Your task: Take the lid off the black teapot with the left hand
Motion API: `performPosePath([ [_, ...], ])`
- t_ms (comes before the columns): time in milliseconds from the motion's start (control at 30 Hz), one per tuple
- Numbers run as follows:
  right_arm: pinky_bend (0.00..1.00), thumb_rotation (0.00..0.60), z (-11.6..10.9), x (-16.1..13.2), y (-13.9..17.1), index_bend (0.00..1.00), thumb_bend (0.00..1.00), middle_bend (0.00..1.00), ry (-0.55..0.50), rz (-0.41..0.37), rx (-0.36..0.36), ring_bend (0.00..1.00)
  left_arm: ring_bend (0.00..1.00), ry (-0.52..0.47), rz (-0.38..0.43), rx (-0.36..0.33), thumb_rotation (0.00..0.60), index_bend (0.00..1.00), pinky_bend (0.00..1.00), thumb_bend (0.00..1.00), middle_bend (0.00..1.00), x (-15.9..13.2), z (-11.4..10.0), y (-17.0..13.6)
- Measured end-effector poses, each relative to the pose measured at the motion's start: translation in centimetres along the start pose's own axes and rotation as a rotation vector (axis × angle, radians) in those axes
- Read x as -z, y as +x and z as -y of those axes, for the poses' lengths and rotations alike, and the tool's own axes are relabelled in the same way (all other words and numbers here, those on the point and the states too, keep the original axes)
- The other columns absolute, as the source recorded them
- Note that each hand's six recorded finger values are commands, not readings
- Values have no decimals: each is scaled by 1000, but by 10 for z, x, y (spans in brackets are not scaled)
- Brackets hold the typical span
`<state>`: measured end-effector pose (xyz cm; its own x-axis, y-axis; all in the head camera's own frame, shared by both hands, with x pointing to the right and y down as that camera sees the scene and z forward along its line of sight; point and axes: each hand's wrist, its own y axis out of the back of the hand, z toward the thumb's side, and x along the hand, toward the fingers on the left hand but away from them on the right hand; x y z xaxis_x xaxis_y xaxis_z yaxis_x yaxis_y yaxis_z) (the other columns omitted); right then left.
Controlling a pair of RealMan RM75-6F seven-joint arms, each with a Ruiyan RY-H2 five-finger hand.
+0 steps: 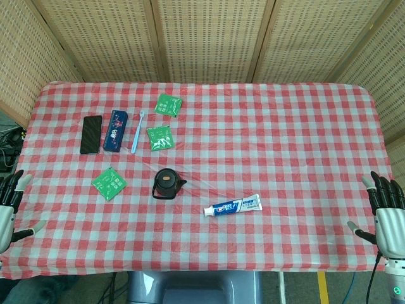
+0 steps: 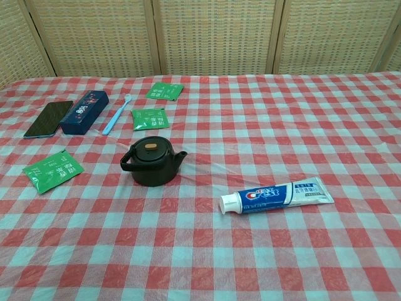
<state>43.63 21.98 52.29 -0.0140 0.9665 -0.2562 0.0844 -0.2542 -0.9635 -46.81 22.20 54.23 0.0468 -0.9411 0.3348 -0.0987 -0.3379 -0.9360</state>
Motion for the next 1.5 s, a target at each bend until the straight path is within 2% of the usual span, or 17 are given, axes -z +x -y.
performPosePath([
  [300,0,600,-2,-1,1,49,0,0,-5,-9,1,0,0,-1,7,14,600,0,0,0,0,-2,3,2],
  [500,0,600,-4,1,0,50,0,0,-9,-4,9,0,0,-14,54,66,600,0,0,0,0,-24,13,25],
  [633,0,600,-5,2,-2,50,0,0,-9,2,12,0,0,-29,123,133,600,26,0,0,0,-63,19,54],
  [800,0,600,-4,4,-3,50,0,0,-2,9,10,0,0,-20,240,187,600,273,0,22,0,-127,18,93],
  [933,0,600,-2,8,-4,50,0,0,3,20,3,0,0,-11,296,222,600,391,0,160,0,-170,23,117],
  [1100,0,600,0,12,-7,51,0,0,2,34,-4,0,0,-4,309,272,600,406,0,200,0,-211,37,137],
  [1333,0,600,1,15,-8,51,0,0,-3,42,-10,0,0,16,293,354,600,408,0,298,0,-265,69,154],
  [1500,0,600,0,17,-9,51,0,0,-10,46,-10,0,0,27,255,380,600,408,0,304,0,-278,87,164],
])
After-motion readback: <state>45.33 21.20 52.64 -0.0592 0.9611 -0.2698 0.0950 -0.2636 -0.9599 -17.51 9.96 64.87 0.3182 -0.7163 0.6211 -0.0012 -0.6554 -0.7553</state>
